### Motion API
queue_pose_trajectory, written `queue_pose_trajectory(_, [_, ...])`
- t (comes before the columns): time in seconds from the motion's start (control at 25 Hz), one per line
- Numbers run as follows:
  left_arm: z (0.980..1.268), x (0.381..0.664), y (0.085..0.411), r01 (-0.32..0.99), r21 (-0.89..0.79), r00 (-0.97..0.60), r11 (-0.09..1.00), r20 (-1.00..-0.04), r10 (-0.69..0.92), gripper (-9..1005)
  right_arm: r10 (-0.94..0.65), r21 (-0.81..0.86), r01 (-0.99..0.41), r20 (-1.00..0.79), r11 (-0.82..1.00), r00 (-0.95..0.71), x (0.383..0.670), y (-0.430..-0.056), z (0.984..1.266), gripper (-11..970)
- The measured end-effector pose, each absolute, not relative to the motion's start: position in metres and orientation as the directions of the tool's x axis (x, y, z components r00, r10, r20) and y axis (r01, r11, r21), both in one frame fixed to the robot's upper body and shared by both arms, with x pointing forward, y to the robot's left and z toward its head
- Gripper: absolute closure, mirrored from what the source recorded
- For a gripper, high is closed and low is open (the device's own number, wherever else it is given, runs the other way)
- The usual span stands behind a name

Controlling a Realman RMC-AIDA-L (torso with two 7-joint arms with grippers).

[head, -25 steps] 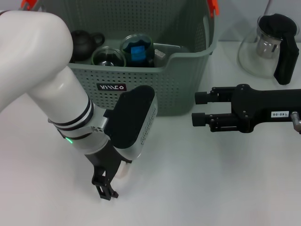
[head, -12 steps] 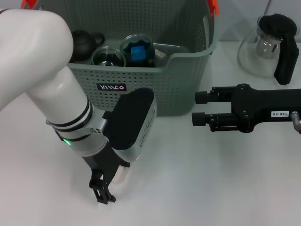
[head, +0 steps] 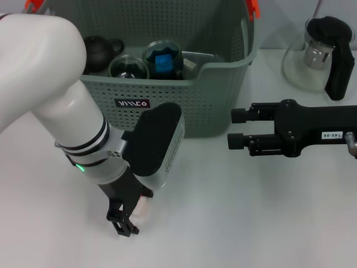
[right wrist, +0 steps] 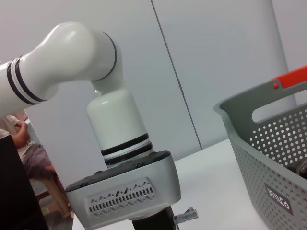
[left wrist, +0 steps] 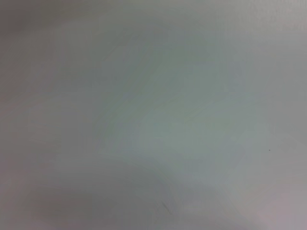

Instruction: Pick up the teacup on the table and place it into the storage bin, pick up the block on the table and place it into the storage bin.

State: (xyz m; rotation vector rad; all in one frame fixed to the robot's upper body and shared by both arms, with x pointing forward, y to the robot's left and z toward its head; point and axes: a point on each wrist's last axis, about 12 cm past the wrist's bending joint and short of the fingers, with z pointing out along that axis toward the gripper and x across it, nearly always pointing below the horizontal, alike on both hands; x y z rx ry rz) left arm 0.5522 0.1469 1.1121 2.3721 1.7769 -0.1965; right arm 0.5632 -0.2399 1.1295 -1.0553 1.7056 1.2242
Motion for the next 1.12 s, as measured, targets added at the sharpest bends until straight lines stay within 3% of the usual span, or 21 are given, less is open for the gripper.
queue_pose_trajectory(0.88, [1.109, 0.5559, 0.1488, 0.965, 0.055, 0.261, -0.255, -0.187, 0.947, 312, -0.184, 0.324, -0.926, -0.915, 0.194, -0.359, 0.5632, -0.2399, 1.1295, 227])
queue_pose_trajectory(1.12, [1.1116, 0.5551, 0.1487, 0.965, 0.046, 0.261, -0.257, -0.19, 0.947, 489, -0.184, 0.324, -0.926, -0.915, 0.194, -0.359, 0.5632, -0.2399, 1.1295, 226])
